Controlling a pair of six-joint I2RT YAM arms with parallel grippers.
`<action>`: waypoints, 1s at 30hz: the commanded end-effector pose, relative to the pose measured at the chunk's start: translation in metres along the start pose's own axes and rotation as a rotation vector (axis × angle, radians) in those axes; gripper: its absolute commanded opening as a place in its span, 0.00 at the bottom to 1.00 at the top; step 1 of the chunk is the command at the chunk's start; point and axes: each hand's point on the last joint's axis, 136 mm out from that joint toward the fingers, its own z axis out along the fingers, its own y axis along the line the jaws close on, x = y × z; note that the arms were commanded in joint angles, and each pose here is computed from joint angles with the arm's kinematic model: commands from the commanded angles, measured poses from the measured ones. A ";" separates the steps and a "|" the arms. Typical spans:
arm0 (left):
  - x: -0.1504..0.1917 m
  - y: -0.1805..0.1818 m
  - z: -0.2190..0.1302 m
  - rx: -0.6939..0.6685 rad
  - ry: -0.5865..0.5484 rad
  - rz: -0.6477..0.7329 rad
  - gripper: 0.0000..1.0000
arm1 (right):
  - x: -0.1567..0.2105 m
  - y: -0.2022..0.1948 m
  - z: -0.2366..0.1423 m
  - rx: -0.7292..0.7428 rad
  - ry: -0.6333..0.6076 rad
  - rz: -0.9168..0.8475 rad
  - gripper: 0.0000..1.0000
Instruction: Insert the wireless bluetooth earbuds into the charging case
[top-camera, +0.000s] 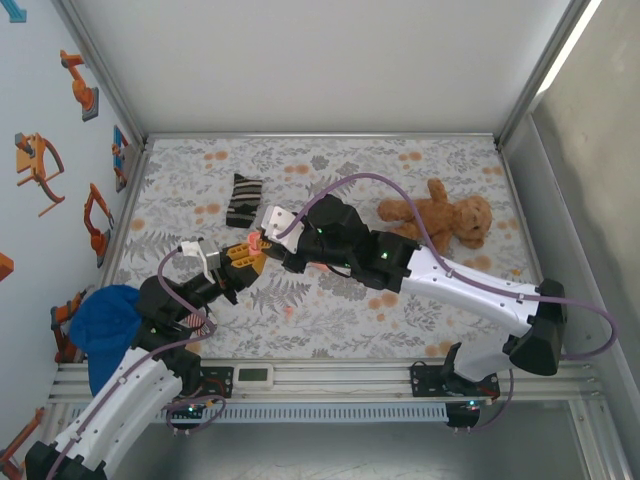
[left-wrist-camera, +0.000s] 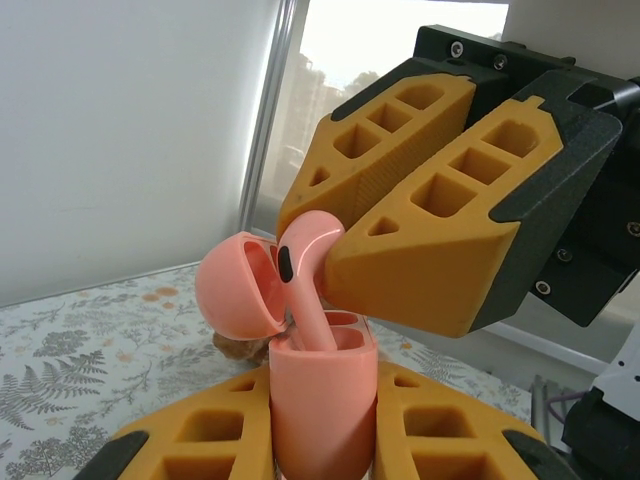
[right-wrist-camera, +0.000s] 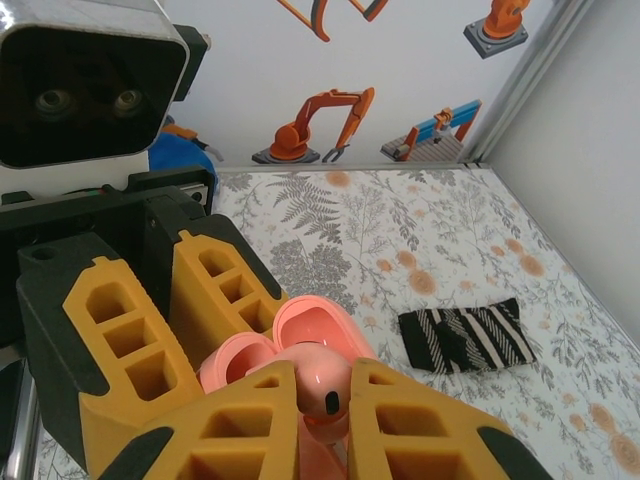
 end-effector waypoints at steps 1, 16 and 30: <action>-0.017 -0.009 -0.001 0.027 -0.043 0.043 0.00 | -0.010 0.006 -0.007 -0.032 -0.009 -0.025 0.14; -0.016 -0.009 -0.001 0.025 -0.039 0.042 0.00 | -0.019 0.012 -0.013 -0.072 -0.037 -0.010 0.24; -0.015 -0.009 -0.003 0.017 -0.038 0.043 0.00 | -0.040 -0.002 -0.034 0.006 -0.104 0.043 0.42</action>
